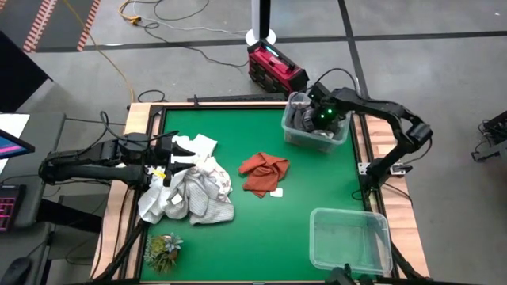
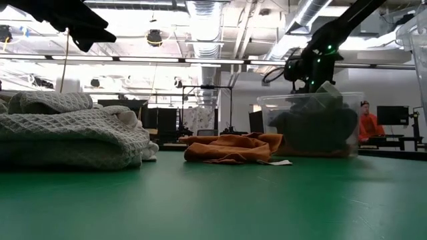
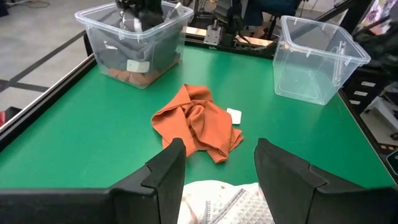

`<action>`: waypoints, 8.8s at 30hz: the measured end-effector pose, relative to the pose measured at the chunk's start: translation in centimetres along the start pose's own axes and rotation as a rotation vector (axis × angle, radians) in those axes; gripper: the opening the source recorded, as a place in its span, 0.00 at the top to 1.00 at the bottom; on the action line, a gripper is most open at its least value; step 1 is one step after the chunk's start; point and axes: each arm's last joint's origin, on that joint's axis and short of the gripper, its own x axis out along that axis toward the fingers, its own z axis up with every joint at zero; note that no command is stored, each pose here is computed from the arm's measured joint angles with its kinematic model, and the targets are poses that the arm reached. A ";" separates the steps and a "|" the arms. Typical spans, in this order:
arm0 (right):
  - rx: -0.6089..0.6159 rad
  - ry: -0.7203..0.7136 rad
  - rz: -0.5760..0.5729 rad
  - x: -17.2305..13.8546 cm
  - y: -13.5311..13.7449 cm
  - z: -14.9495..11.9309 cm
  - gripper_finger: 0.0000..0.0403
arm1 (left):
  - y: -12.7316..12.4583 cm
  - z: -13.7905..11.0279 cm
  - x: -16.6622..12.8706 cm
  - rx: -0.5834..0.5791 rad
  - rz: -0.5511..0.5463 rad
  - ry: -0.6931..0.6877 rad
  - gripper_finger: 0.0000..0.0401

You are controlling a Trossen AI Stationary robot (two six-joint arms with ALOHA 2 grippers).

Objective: Sort towels by color in basket
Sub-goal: Put the gray patterned towel into the top transparent bin, then put the orange towel into the top transparent bin

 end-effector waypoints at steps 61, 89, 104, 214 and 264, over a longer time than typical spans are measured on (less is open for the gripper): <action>-0.149 -0.264 -0.243 -9.9 2.0 4.9 0.33 | 0.0 0.0 0.0 0.005 0.004 -0.001 0.55; -0.306 -0.378 -0.204 -8.7 5.7 -3.1 0.33 | 0.0 0.0 0.0 -0.047 0.000 -0.003 0.55; -0.255 -0.088 -0.074 -0.5 6.0 -3.5 0.33 | 0.0 0.0 0.0 -0.053 -0.003 -0.002 0.55; -0.580 -0.882 0.042 -10.5 16.4 -16.0 0.33 | -0.1 1.1 2.1 0.006 0.030 -0.052 0.55; -0.965 -0.516 0.070 9.0 26.7 -15.1 0.74 | -1.4 0.6 4.1 0.095 -0.028 0.024 0.55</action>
